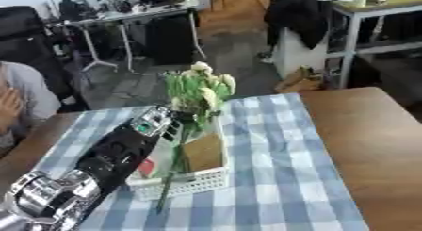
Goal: Pick up objects on the table and place them in the box.
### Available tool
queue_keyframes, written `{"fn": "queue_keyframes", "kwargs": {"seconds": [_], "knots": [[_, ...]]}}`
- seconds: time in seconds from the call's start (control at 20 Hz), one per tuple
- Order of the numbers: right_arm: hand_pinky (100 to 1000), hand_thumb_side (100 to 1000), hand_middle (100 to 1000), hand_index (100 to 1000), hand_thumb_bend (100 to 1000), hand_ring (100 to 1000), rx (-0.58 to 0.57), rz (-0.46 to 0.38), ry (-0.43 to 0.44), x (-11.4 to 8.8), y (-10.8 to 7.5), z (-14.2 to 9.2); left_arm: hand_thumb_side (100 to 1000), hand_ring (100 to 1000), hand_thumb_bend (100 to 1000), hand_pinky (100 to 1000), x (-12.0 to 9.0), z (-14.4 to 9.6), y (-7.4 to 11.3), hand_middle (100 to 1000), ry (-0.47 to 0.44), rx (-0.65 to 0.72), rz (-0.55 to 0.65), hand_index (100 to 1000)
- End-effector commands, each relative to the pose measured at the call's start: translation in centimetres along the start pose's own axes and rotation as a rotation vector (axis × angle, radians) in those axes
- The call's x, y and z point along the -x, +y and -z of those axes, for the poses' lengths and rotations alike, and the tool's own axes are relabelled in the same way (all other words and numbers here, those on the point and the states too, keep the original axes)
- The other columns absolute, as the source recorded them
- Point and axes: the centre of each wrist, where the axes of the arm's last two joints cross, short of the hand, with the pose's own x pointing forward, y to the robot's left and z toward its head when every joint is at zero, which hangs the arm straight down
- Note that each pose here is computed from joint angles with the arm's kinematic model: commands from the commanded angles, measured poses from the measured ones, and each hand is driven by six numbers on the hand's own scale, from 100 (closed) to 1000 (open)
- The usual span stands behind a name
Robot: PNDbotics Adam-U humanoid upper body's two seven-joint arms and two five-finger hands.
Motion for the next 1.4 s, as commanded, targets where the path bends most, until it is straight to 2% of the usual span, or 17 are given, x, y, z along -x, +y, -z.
{"fn": "queue_keyframes", "kwargs": {"seconds": [0.05, 0.3, 0.45, 0.6, 0.65, 0.7, 0.95, 1.2, 1.25, 1.35, 1.4], "knots": [[528, 460, 402, 444, 100, 518, -0.014, 0.019, -0.027, -0.6, 0.6, 0.5, 391, 100, 100, 100, -1.2, -0.6, 1.0, 104, -0.029, -0.038, -0.039, 339], [528, 459, 402, 444, 100, 518, -0.018, 0.028, -0.025, -0.6, 0.8, 0.5, 411, 114, 100, 100, -1.2, -0.6, 1.4, 121, -0.044, -0.107, -0.068, 347], [529, 458, 402, 444, 100, 519, -0.019, 0.033, -0.025, -0.6, 0.9, 0.5, 463, 160, 100, 100, -1.2, -0.5, 1.5, 155, -0.054, -0.144, -0.061, 384], [529, 458, 402, 444, 100, 519, -0.02, 0.035, -0.023, -0.6, 0.9, 0.5, 479, 168, 100, 100, -1.2, -0.5, 1.6, 161, -0.066, -0.178, -0.046, 396], [529, 458, 402, 444, 100, 519, -0.02, 0.036, -0.023, -0.6, 1.0, 0.5, 584, 206, 100, 100, -1.2, -0.5, 1.6, 195, -0.068, -0.184, -0.043, 439], [528, 457, 402, 444, 100, 518, -0.021, 0.036, -0.022, -0.6, 0.9, 0.5, 609, 223, 100, 100, -1.3, -0.5, 1.7, 211, -0.072, -0.204, -0.027, 457], [527, 458, 401, 443, 100, 518, -0.021, 0.036, -0.021, -0.6, 0.9, 0.5, 624, 272, 100, 100, -1.3, -0.4, 1.9, 267, -0.073, -0.269, 0.072, 515], [525, 458, 401, 443, 100, 517, -0.022, 0.037, -0.021, -0.6, 0.9, 0.5, 636, 317, 100, 100, -1.8, -0.6, 2.3, 374, -0.081, -0.296, 0.133, 618], [525, 458, 401, 443, 100, 516, -0.021, 0.038, -0.021, -0.6, 0.9, 0.5, 649, 340, 100, 100, -1.8, -0.6, 2.3, 401, -0.082, -0.297, 0.138, 651], [525, 459, 401, 443, 100, 516, -0.021, 0.038, -0.02, -0.6, 1.0, 0.5, 666, 445, 100, 100, -1.8, -0.7, 2.3, 480, -0.094, -0.299, 0.143, 718], [524, 460, 401, 443, 100, 516, -0.021, 0.039, -0.02, -0.6, 1.0, 0.5, 669, 547, 100, 149, -1.9, -0.7, 2.3, 561, -0.107, -0.3, 0.145, 776]]}}
